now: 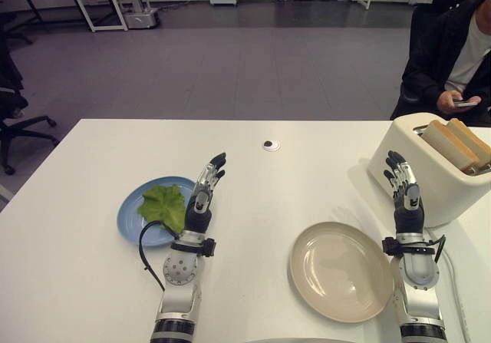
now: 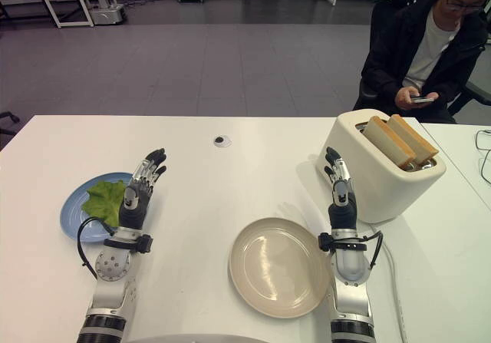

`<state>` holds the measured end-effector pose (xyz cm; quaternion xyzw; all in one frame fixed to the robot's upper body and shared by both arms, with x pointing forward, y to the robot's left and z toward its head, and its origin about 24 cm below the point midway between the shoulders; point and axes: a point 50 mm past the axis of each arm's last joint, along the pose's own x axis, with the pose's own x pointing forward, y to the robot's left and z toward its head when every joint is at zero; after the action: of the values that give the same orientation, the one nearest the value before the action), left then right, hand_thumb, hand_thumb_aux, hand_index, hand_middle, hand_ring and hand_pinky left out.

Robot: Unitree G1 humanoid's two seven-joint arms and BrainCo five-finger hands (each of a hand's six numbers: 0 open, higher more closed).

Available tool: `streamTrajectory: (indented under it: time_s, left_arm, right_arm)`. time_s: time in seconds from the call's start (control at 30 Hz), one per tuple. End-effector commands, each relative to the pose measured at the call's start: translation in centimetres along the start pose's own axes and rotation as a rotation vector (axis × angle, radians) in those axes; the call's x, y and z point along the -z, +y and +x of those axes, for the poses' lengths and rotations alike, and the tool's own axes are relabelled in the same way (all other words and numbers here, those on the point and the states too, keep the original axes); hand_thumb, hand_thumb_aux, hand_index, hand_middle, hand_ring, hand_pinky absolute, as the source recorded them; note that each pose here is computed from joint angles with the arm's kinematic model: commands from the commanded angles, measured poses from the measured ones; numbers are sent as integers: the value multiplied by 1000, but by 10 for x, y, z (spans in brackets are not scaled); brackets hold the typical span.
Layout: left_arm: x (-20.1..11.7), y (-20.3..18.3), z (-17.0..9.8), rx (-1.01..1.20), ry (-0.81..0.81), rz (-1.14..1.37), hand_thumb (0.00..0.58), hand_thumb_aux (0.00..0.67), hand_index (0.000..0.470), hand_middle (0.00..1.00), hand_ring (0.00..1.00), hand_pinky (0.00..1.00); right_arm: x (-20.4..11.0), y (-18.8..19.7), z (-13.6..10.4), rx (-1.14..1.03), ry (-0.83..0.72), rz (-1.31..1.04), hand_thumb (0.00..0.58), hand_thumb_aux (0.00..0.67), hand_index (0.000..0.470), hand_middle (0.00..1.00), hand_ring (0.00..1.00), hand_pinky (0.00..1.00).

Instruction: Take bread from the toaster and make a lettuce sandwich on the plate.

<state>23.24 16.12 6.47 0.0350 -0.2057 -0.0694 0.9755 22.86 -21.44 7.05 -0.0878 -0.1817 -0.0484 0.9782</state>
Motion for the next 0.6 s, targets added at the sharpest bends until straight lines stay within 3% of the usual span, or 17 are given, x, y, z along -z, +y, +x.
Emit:
streamTrajectory:
  time_s: [0.03,0.6]
  left_arm:
    - [1,-2,2,12,3,4,0,0,0,0,0,0]
    - [1,-2,4,12,-5,5,0,0,0,0,0,0]
  right_arm:
    - [2,-2,2,13,16,-1,0,0,0,0,0,0]
    - [3,-3,4,14,15,-10,0,0,0,0,0,0]
